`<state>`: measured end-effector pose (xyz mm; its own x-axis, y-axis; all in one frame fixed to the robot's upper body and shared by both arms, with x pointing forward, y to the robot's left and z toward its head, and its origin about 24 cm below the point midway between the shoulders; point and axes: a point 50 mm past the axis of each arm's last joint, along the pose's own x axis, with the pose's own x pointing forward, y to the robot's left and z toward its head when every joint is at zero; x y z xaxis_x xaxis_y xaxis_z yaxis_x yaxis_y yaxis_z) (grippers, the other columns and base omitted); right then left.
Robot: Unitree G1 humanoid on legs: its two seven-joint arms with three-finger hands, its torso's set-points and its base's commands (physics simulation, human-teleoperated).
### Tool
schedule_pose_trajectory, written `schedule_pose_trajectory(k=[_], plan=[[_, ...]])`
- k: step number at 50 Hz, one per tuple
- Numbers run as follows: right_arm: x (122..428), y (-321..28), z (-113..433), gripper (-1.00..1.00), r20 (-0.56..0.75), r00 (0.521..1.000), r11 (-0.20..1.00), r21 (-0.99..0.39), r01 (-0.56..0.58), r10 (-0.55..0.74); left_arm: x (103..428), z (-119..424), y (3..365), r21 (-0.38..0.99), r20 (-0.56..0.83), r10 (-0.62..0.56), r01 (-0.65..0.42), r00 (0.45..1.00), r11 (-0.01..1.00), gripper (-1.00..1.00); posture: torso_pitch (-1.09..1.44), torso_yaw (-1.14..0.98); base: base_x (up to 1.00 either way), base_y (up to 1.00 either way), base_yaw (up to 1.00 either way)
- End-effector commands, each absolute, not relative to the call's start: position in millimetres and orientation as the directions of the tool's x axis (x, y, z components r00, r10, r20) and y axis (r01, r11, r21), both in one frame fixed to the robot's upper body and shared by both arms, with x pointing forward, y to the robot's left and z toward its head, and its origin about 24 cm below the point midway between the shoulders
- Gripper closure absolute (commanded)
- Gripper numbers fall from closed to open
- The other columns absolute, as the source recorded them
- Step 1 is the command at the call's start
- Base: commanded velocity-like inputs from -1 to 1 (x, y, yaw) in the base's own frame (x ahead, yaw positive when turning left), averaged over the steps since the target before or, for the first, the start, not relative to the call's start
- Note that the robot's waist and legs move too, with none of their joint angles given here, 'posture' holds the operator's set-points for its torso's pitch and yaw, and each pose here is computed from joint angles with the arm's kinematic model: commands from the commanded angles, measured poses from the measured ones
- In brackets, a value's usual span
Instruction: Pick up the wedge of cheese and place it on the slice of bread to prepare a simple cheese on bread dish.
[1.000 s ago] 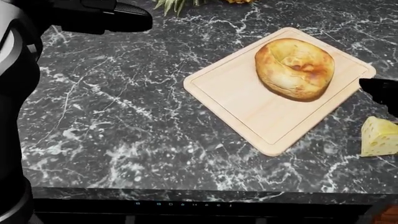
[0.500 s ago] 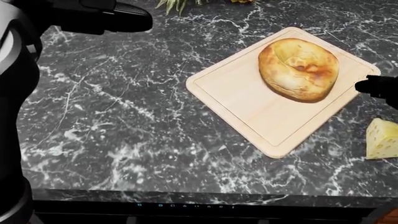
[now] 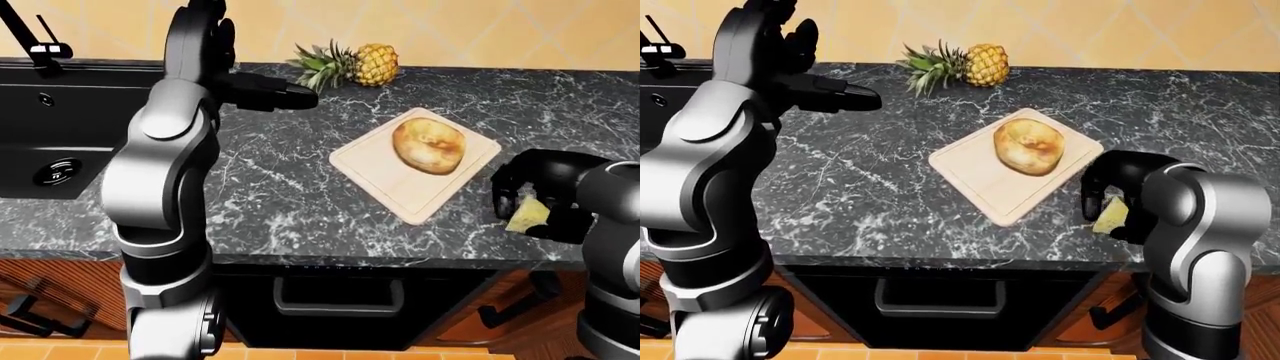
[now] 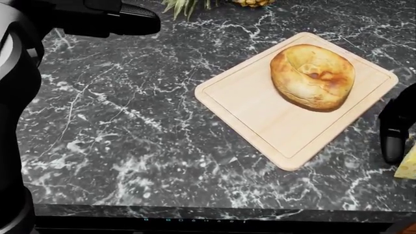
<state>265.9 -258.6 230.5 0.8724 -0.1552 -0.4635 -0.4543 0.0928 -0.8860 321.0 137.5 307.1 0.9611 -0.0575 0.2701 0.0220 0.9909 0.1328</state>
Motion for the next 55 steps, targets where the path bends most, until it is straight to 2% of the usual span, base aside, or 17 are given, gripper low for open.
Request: schedule_pose_trajectory(k=[1,23,55], plan=[[262,-260,245,1.00,-0.393,0.903,0.074,-0.920,-0.385,-0.173,314,324,137,0.132,0.353,-0.060,0.013,0.934,0.991,-1.00,0.00,0.00,0.00,0.00,0.00],[269,-259,294,1.00,-0.316,0.933,0.077,-0.949,-0.307,-0.174,314,324,137,0.131,0.355,-0.060,0.014,0.933,0.991,-1.00,0.00,0.00,0.00,0.00,0.00],[351,-216,358,1.00,-0.218,0.973,0.099,-0.973,-0.210,-0.078,314,323,138,0.124,0.353,-0.061,0.018,0.934,0.992,-1.00,0.00,0.00,0.00,0.00,0.00]])
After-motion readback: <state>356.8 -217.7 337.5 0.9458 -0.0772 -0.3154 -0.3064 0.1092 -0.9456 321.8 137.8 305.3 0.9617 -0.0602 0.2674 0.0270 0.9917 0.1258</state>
